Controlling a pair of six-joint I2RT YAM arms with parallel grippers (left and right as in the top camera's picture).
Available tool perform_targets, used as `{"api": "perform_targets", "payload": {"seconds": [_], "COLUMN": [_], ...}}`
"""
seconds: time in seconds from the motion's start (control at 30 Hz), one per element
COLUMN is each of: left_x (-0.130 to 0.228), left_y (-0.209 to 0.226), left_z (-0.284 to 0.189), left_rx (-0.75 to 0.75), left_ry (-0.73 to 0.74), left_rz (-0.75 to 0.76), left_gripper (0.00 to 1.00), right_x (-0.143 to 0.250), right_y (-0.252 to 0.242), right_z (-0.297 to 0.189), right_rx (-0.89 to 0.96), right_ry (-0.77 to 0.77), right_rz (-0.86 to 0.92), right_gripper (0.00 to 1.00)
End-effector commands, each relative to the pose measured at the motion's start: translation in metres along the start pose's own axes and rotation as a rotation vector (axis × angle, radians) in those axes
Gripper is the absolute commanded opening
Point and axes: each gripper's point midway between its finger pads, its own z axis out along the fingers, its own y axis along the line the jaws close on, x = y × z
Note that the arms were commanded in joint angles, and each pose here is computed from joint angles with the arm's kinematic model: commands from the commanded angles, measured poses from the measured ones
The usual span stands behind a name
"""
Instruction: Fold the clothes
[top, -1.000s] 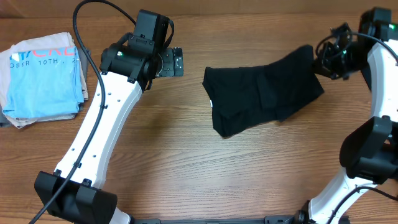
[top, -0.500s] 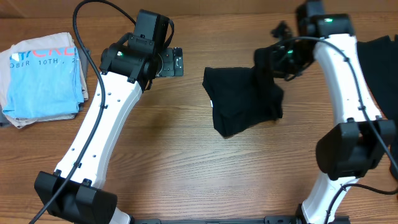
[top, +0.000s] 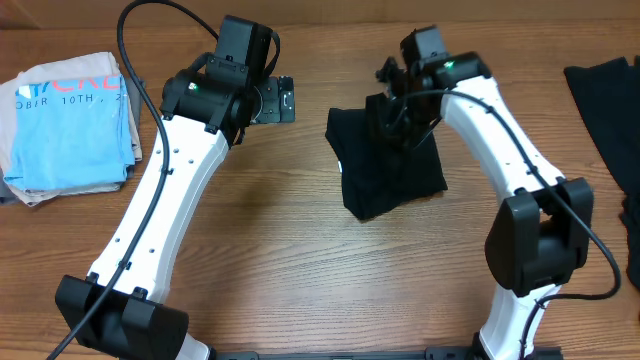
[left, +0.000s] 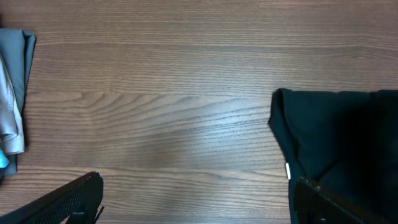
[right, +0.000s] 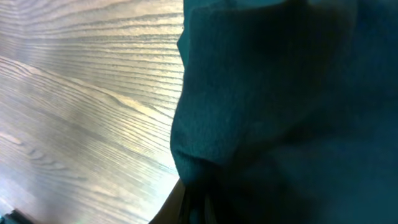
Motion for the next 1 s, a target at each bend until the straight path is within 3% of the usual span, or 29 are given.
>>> {"api": "perform_targets", "payload": {"seconds": [0.0,0.27,0.53,0.67,0.73,0.83,0.97], "left_x": [0.000,0.000,0.000,0.000,0.000,0.000,0.000], "left_y": [0.004,0.004,0.004,0.004,0.004,0.004,0.004], "left_z": [0.004,0.004,0.004,0.004,0.004,0.004,0.004], "left_rx": [-0.020,-0.020,-0.020,-0.020,-0.020,-0.020,-0.020], "left_ry": [0.000,0.000,0.000,0.000,0.000,0.000,0.000], "left_rz": [-0.001,-0.001,-0.001,-0.001,-0.001,-0.001,-0.001], "left_gripper": [1.00,1.00,1.00,1.00,1.00,1.00,1.00], "right_x": [0.004,0.006,0.004,0.003,0.005,0.004,0.005], "right_y": [0.008,0.020,0.022,0.034,0.051,0.056,0.033], "right_z": [0.011,0.026,0.031,0.030,0.027,0.021,0.014], "right_rx": [-0.009,-0.021,-0.027,-0.096,-0.193,-0.262,-0.246], "right_ry": [-0.008,-0.017,-0.032,-0.028,-0.016,-0.013,-0.002], "right_rz": [0.016,-0.019,0.008,0.015,-0.009,-0.044,0.021], "right_gripper": [0.07,0.06,0.18,0.19,0.35,0.48,0.49]}}
